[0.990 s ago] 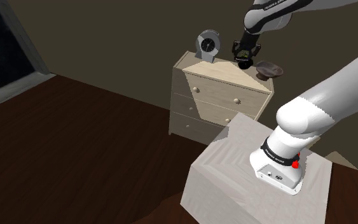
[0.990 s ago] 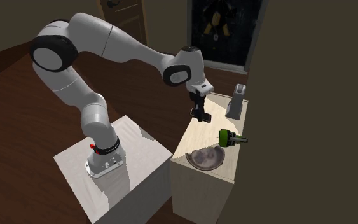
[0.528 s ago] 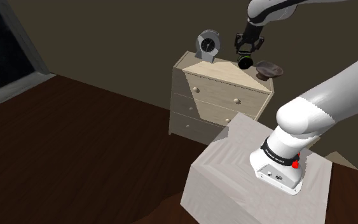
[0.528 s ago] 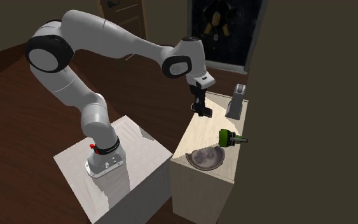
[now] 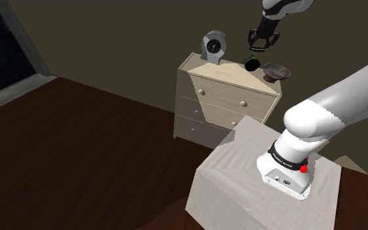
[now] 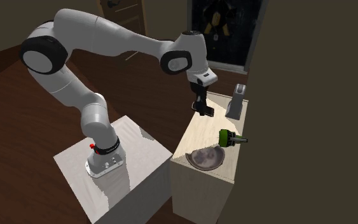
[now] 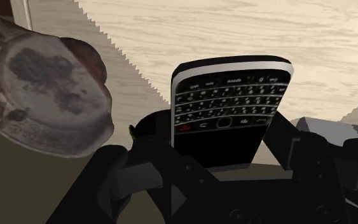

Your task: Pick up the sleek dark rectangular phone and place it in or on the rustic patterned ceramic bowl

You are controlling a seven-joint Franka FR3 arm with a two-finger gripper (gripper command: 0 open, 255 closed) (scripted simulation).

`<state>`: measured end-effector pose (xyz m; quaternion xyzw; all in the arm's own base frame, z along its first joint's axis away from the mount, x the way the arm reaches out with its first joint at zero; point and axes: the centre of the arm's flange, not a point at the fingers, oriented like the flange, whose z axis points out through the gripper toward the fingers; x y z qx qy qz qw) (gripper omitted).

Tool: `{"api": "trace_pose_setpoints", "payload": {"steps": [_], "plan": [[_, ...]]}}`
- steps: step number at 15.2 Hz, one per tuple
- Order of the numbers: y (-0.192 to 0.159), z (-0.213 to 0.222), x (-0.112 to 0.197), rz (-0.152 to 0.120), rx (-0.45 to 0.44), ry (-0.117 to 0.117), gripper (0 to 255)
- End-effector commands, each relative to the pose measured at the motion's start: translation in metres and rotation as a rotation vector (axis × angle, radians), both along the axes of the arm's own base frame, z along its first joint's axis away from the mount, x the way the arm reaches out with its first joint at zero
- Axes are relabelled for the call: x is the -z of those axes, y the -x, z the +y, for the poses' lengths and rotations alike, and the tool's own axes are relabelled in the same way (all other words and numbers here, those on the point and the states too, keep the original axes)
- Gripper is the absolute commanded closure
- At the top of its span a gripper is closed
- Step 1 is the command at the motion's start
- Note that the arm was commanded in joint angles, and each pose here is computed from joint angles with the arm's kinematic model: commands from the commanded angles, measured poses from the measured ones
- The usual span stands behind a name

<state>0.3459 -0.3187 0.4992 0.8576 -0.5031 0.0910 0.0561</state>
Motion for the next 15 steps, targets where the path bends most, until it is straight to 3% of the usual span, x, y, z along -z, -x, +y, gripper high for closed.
{"api": "trace_pose_setpoints", "payload": {"steps": [1, 11, 15], "plan": [[0.018, -0.017, -0.003, 0.0, -0.001, 0.0, 255], [0.115, -0.111, -0.007, 0.0, -0.001, 0.0, 255], [0.115, -0.111, 0.014, 0.0, -0.001, 0.0, 255]]}}
